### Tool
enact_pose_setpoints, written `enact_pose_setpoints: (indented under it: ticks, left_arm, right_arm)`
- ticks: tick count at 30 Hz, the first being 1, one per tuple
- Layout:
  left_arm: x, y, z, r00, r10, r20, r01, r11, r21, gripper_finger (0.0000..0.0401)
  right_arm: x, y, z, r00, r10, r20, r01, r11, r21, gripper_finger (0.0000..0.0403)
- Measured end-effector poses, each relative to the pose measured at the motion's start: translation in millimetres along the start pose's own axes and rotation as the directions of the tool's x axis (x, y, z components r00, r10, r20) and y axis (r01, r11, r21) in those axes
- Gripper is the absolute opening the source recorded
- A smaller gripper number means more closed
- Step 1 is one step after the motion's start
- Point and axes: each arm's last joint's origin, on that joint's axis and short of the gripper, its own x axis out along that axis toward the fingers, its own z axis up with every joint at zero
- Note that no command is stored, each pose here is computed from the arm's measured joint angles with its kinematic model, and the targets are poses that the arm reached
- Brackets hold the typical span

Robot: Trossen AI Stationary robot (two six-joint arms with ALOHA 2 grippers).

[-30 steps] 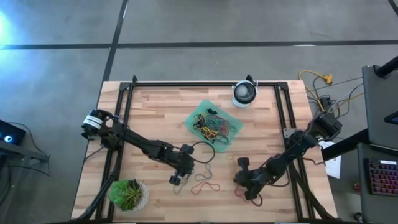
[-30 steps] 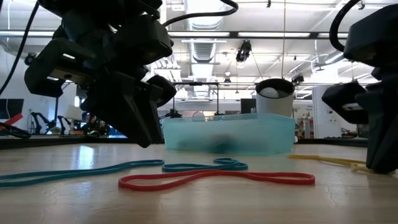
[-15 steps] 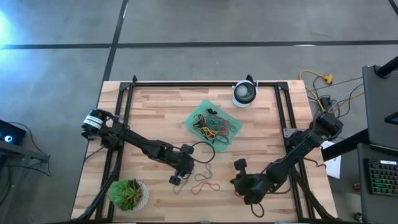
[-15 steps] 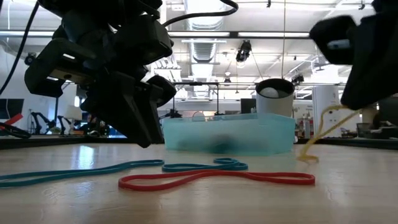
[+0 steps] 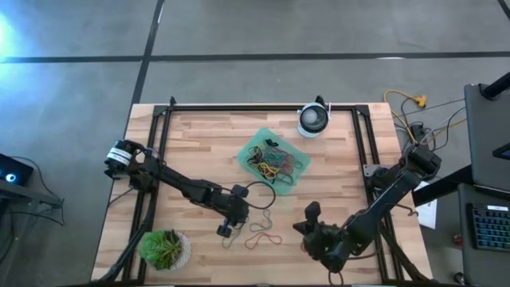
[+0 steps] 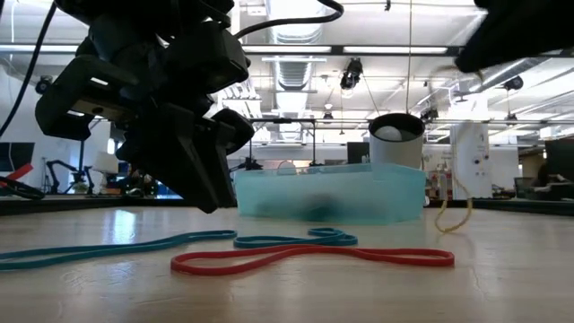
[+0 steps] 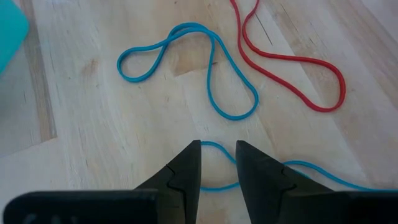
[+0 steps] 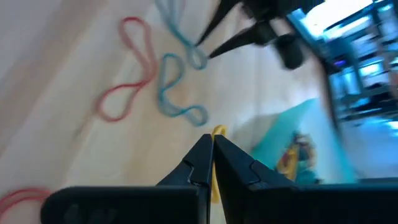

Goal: Pick and place rubber bands into bin
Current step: Put the yellow rubber band into the blue bin

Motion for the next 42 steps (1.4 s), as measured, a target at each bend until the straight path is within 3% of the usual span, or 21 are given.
enact_pose_setpoints:
  ticks: [6,14,21,30,37,42]
  left_arm:
    - [0,0,0,1.000,0.000,0.000,0.000,1.000,0.000,0.0085]
    - [0,0,0,1.000,0.000,0.000,0.000,1.000,0.000,0.0085]
    - [0,0,0,1.000,0.000,0.000,0.000,1.000,0.000,0.0085]
    - [0,0,0,1.000,0.000,0.000,0.000,1.000,0.000,0.0085]
    - [0,0,0,1.000,-0.001,-0.002,0.001,1.000,0.000,0.0085]
    - [0,0,-1,1.000,-0.001,-0.010,0.001,1.000,0.000,0.0085]
  right_arm:
    - [-5,-8,9,0.990,-0.138,0.015,0.139,0.986,-0.089,0.0008]
    - [-9,-24,25,0.958,-0.287,0.027,0.286,0.938,-0.196,0.0009]
    - [-2,-49,30,0.922,-0.384,-0.043,0.365,0.901,-0.236,0.0009]
    - [30,-93,17,0.861,-0.471,-0.192,0.429,0.875,-0.222,0.0009]
    - [61,-126,-4,0.843,-0.419,-0.339,0.384,0.908,-0.167,0.0009]
    - [80,-142,-26,0.839,-0.325,-0.438,0.340,0.939,-0.046,0.0009]
